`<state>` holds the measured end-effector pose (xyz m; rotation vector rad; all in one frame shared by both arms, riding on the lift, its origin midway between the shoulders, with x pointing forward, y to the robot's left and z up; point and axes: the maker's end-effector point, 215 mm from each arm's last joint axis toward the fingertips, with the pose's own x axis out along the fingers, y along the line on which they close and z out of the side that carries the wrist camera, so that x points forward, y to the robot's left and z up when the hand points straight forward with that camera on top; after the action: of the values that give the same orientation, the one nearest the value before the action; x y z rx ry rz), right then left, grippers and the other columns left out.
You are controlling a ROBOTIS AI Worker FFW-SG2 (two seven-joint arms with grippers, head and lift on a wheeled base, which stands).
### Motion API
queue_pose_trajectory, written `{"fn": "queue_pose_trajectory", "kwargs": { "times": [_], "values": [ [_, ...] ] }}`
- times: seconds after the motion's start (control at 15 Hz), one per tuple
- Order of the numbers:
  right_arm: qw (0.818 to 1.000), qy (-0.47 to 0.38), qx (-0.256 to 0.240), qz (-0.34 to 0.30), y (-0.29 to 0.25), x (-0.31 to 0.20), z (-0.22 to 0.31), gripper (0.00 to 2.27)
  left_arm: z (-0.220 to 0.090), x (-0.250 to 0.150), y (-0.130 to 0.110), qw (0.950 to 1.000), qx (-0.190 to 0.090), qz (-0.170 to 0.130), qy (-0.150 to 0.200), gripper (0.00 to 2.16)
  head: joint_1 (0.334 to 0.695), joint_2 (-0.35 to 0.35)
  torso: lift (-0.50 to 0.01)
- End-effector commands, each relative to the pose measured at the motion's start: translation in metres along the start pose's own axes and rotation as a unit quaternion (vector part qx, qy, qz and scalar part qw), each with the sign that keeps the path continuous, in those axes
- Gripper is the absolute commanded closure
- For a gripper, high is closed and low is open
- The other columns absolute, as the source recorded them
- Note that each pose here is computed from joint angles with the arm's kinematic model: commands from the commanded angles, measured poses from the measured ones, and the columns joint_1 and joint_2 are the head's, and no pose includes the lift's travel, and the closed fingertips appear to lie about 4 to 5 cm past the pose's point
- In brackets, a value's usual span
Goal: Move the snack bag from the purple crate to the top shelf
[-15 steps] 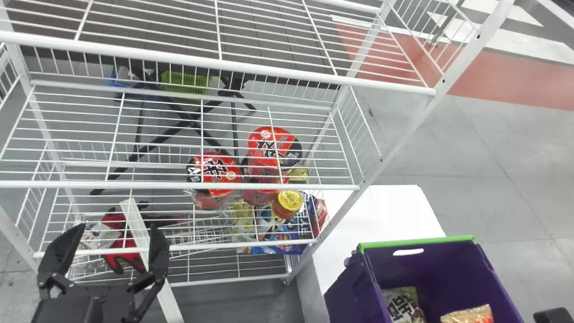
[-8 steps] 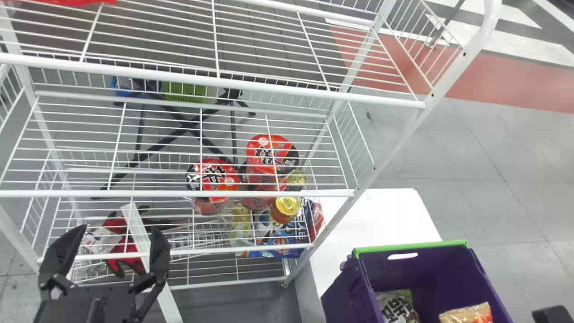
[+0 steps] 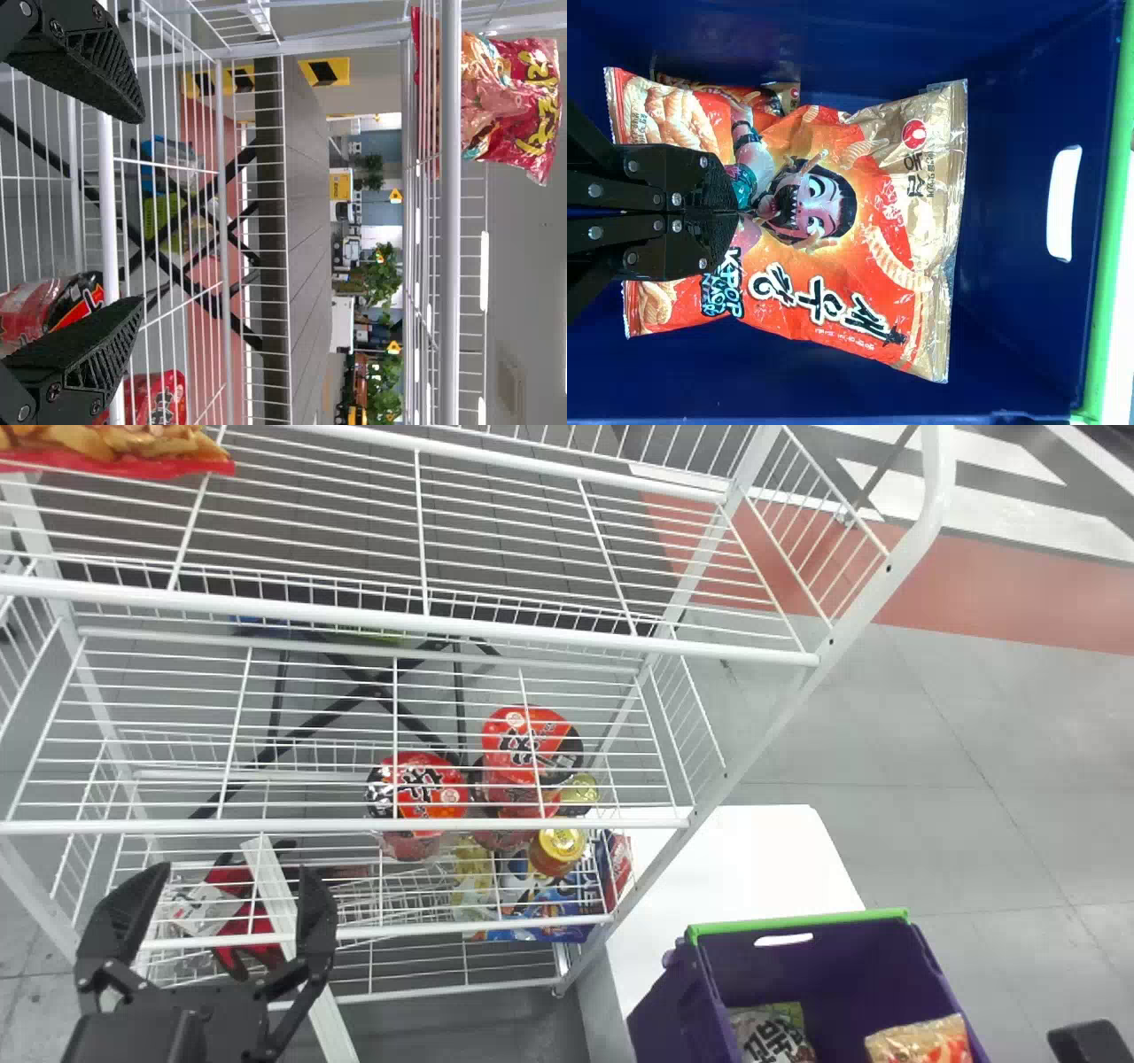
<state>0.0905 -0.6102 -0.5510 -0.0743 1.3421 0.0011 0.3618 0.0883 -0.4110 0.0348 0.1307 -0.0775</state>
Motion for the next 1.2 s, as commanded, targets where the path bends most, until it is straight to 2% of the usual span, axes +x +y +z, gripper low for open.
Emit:
{"fn": "queue_pose_trajectory", "kwargs": {
  "times": [0.0, 1.13],
  "values": [
    [1.0, -0.001, 0.0, 0.001, 0.0007, 0.0018, 0.0027, 1.95, 0.0002, 0.0008, 0.0019, 1.0, 0.001, 0.002, 0.0, 0.09, 0.695, -0.35, -0.24],
    [1.0, -0.006, 0.007, 0.002, -0.002, -0.0016, 0.0066, 1.95, 0.0023, 0.0041, 0.0048, 1.0, -0.001, 0.004, -0.002, 0.09, 0.695, -0.35, -0.172]
  ]
}}
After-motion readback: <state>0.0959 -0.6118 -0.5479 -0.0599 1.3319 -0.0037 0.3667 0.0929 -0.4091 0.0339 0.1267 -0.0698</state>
